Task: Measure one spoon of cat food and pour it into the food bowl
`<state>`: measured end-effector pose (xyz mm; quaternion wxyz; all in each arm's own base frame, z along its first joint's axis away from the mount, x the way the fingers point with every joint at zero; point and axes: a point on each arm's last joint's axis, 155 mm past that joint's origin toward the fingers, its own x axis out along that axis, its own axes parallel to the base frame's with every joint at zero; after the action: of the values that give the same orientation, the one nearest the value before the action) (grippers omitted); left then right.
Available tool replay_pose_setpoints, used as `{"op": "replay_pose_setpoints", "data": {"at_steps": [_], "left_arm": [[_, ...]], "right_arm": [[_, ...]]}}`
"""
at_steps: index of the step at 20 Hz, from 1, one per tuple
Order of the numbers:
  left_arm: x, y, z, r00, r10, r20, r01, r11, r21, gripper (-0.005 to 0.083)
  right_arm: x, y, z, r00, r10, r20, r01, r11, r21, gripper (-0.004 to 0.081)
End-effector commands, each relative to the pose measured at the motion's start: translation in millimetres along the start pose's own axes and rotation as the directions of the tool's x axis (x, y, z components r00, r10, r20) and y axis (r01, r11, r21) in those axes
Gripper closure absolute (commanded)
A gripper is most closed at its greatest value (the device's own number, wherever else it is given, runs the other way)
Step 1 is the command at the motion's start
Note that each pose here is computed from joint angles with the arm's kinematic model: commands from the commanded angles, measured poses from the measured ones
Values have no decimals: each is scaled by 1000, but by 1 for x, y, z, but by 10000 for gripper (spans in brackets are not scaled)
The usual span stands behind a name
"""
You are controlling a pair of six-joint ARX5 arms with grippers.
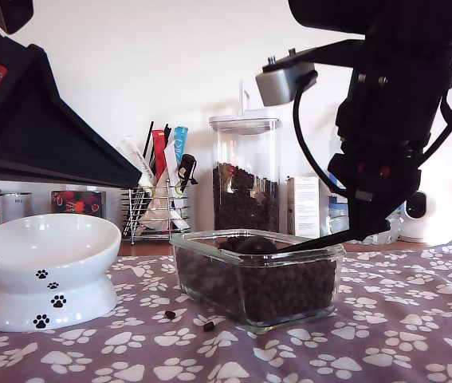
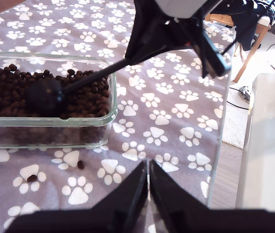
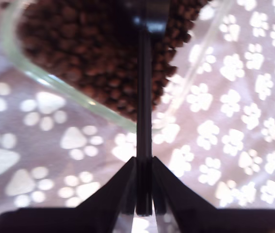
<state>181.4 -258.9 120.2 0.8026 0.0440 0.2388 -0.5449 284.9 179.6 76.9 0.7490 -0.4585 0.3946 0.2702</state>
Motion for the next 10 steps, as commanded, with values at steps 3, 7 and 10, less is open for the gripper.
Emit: {"op": "replay_pose_setpoints", "data": {"at_steps": [3, 7, 10], "left_arm": [[2, -1, -9, 1000, -6, -18, 6, 1000, -5, 793], [2, -1, -9, 1000, -6, -18, 6, 1000, -5, 793], [2, -1, -9, 1000, -6, -18, 6, 1000, -4, 793]], "right_arm": [[5, -4, 0, 998, -59, -8, 58, 997, -41, 783], [1, 0, 11, 997, -73, 25, 75, 990, -122, 783], [-1, 3, 9, 995, -102, 5, 100, 968, -230, 783]]}}
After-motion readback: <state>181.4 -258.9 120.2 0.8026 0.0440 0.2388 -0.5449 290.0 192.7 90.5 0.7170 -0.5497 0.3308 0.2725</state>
